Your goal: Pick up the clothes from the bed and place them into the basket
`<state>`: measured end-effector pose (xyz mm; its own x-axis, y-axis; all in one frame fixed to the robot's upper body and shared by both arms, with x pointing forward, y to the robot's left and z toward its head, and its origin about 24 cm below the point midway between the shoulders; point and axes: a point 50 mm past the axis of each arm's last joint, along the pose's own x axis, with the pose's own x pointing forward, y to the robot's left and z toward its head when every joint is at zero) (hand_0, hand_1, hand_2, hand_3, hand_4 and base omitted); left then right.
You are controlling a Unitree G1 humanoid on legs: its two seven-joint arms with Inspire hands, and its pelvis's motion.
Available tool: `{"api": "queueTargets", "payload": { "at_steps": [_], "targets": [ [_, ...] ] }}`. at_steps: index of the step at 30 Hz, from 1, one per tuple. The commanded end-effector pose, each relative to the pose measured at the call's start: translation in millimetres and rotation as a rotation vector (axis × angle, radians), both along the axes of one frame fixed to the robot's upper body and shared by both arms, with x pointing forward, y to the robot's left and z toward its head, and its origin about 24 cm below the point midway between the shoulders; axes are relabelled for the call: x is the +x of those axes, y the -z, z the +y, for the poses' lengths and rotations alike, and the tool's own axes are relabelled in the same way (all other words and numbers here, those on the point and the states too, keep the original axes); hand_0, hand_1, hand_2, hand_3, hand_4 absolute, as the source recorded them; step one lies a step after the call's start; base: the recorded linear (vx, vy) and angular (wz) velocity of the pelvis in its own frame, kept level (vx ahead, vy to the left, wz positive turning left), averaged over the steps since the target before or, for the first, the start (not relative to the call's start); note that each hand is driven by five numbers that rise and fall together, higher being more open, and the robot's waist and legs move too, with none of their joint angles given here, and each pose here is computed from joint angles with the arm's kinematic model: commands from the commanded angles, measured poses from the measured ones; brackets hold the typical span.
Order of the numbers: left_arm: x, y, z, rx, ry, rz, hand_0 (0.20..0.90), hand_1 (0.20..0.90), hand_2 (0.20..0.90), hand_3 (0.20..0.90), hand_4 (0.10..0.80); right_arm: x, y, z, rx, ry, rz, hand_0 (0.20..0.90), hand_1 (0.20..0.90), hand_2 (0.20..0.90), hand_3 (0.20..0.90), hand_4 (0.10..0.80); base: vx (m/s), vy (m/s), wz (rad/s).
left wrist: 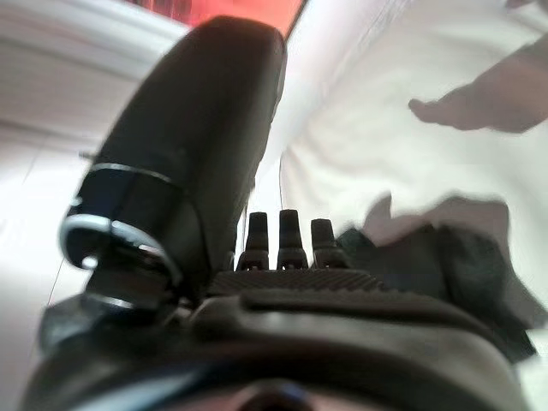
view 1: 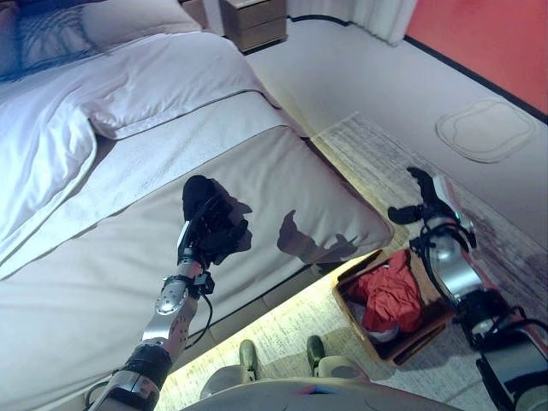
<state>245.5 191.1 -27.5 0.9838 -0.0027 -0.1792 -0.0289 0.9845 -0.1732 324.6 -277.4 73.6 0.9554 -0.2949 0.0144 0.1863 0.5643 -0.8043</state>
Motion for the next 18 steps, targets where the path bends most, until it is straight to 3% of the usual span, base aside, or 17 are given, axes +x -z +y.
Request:
{"api": "queueTargets", "payload": {
  "at_steps": [1,8,18],
  "targets": [
    [14,-24,4,0.098,0.024,-0.163,0.900,0.900,0.900,0.900,0.800,34,-94,11,-0.125,-0.119,-0.286,0.900,0.900,0.900,0.900,0.800,0.004,0.049,0.42],
    [20,-36,5,0.170,0.082,-0.235,0.900,0.900,0.900,0.900,0.800,56,-166,28,-0.197,-0.140,-0.455,0.900,0.900,0.900,0.900,0.800,-0.159,0.067,0.53],
    [18,-54,-1,0.162,0.142,-0.331,0.900,0.900,0.900,0.900,0.800,69,-200,46,-0.325,-0.079,-0.479,0.900,0.900,0.900,0.900,0.800,-0.077,-0.009,0.47]
  ]
}}
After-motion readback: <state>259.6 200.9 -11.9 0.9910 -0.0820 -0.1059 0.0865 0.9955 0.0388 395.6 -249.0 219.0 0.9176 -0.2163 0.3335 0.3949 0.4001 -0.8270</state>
